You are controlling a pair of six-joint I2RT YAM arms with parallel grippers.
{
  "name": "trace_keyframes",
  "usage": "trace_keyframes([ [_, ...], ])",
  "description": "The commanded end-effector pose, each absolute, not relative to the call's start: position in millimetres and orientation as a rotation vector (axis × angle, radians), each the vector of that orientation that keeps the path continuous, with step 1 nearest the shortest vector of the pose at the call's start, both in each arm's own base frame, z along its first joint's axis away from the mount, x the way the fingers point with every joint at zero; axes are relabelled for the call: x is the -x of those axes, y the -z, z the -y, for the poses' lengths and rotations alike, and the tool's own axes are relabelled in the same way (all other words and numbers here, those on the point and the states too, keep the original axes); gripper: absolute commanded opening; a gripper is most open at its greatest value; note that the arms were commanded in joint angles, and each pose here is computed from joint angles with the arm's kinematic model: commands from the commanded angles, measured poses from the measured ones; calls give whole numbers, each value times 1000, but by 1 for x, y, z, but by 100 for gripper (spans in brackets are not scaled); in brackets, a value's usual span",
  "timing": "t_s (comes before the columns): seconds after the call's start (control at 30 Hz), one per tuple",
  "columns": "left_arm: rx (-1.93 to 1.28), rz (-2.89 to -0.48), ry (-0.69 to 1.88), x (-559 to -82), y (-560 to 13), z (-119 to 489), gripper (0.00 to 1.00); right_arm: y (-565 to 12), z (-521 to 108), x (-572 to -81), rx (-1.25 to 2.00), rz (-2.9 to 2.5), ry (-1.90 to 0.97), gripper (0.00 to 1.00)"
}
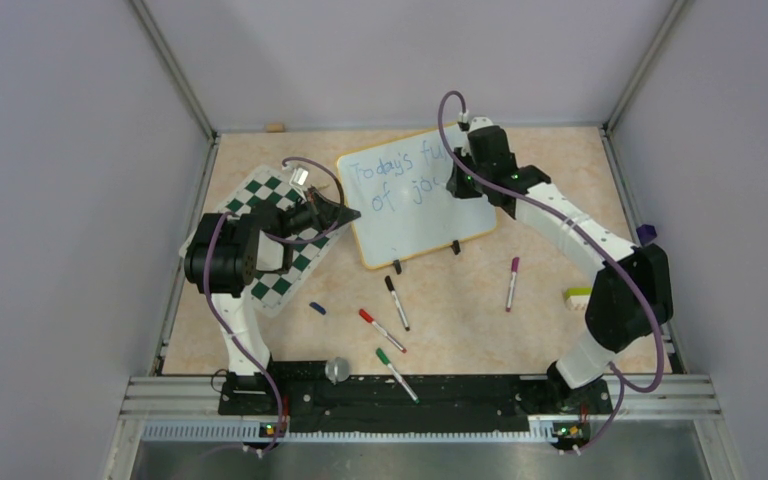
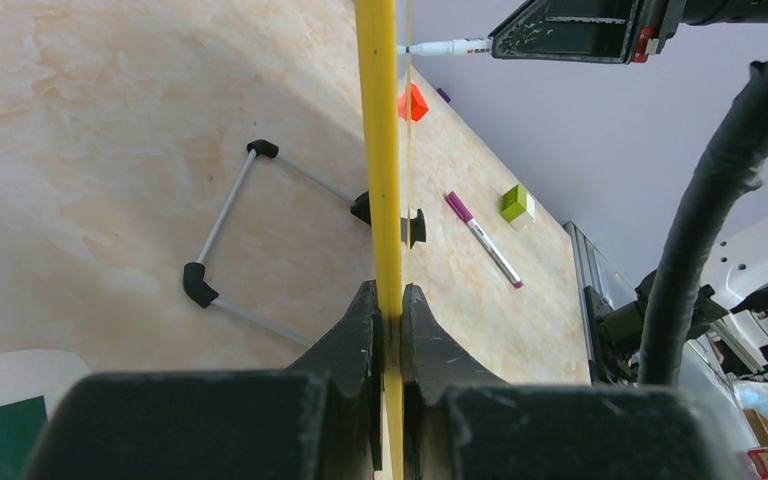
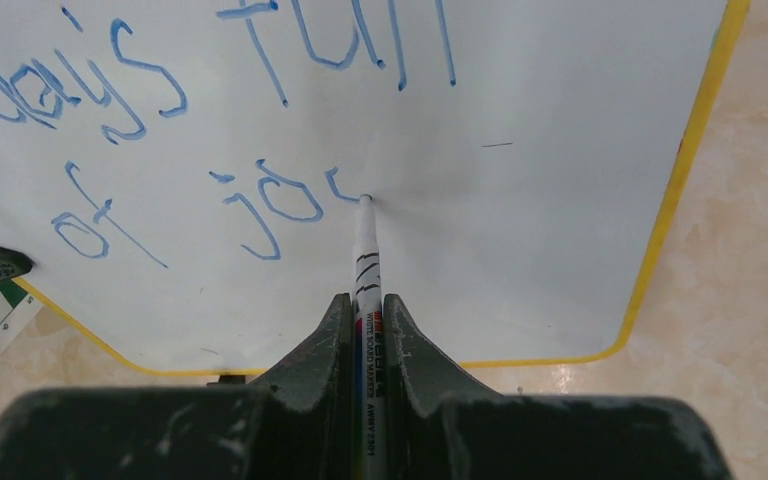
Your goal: Write a sentence on the whiteboard
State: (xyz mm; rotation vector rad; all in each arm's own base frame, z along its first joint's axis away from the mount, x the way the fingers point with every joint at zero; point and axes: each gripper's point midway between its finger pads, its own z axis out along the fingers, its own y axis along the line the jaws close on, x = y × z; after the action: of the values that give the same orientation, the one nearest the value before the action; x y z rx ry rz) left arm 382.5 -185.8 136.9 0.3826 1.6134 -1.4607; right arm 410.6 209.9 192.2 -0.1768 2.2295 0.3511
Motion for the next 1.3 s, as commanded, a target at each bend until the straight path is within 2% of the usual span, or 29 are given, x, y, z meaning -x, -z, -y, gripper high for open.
trace_keyframes([
  [0.0, -545, -1460, 1340, -382, -159, 184, 0, -209, -206, -432, 149, -2172, -288, 0],
  [0.8, -544, -1459, 1339, -382, -159, 183, 0, -228, -216, -445, 167, -2125, -320, 0],
  [1.27, -544, -1461, 1341, -382, -158, 184, 0, -195, -204, -417, 185, -2207, -305, 0],
])
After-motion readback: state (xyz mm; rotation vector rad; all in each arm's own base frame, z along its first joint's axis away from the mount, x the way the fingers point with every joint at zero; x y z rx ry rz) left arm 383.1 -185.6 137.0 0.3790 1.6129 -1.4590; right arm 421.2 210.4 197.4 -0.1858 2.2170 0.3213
